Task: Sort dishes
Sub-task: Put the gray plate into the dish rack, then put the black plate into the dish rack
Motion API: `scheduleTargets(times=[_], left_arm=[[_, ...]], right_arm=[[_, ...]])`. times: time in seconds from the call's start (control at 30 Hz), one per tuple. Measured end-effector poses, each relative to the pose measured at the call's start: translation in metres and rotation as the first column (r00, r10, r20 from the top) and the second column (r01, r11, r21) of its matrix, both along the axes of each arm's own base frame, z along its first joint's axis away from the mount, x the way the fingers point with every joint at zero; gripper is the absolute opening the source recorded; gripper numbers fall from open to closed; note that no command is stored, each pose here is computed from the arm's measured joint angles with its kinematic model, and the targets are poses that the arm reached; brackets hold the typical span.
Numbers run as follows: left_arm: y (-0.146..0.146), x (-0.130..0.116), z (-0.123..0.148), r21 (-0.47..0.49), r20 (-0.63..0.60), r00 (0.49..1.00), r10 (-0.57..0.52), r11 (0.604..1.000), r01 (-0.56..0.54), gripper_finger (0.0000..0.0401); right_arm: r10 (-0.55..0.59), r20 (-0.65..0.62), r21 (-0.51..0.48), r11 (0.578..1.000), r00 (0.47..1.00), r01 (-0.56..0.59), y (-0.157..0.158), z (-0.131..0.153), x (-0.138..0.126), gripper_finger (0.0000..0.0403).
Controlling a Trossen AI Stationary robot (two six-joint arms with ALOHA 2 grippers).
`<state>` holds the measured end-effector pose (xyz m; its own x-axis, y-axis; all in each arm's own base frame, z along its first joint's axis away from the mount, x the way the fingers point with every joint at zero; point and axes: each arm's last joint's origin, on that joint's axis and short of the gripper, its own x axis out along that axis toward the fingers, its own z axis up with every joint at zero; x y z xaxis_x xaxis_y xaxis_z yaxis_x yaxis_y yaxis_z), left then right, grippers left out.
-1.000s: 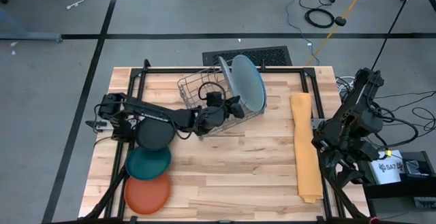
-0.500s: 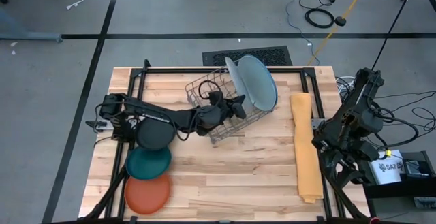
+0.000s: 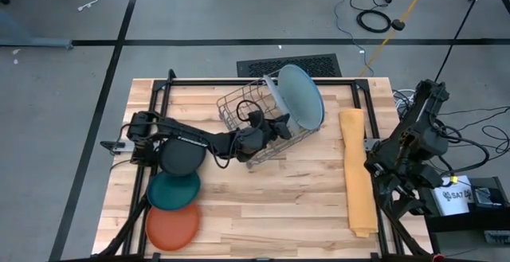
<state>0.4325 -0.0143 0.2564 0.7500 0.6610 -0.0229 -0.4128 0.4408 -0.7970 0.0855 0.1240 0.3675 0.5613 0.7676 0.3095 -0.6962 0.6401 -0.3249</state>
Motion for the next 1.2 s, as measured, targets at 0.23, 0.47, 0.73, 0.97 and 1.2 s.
scheduleTargets(times=[0.23, 0.47, 0.73, 0.97, 1.2], left_arm=[[0.008, 0.002, 0.0, -0.015, 0.039, 0.999, -0.002, 1.0, 0.002, 0.0038], [0.022, 0.003, 0.008, -0.011, 0.121, 0.99, -0.072, 0.997, 0.073, 0.0131], [0.048, 0.005, 0.011, 0.028, 0.108, 0.981, -0.163, 0.987, 0.16, 0.0251], [0.074, 0.008, 0.027, 0.068, 0.136, 0.966, -0.221, 0.975, 0.213, 0.0276], [0.086, 0.009, 0.035, 0.133, 0.115, 0.934, -0.339, 0.937, 0.323, 0.0276]], right_arm=[[0.0, -0.002, 0.0, 1.0, 1.0, 0.0, 0.0, 0.0, 0.0, 0.0185], [0.0, -0.003, -0.001, 1.0, 1.0, 0.0, 0.0, 0.0, 0.0, 0.0185], [0.0, -0.003, -0.001, 1.0, 1.0, 0.0, 0.0, 0.0, 0.0, 0.0185], [0.0, -0.004, -0.003, 1.0, 1.0, 0.0, 0.0, 0.0, 0.0, 0.0185], [-0.001, -0.007, -0.01, 1.0, 1.0, 0.001, 0.0, -0.001, 0.0, 0.0185]])
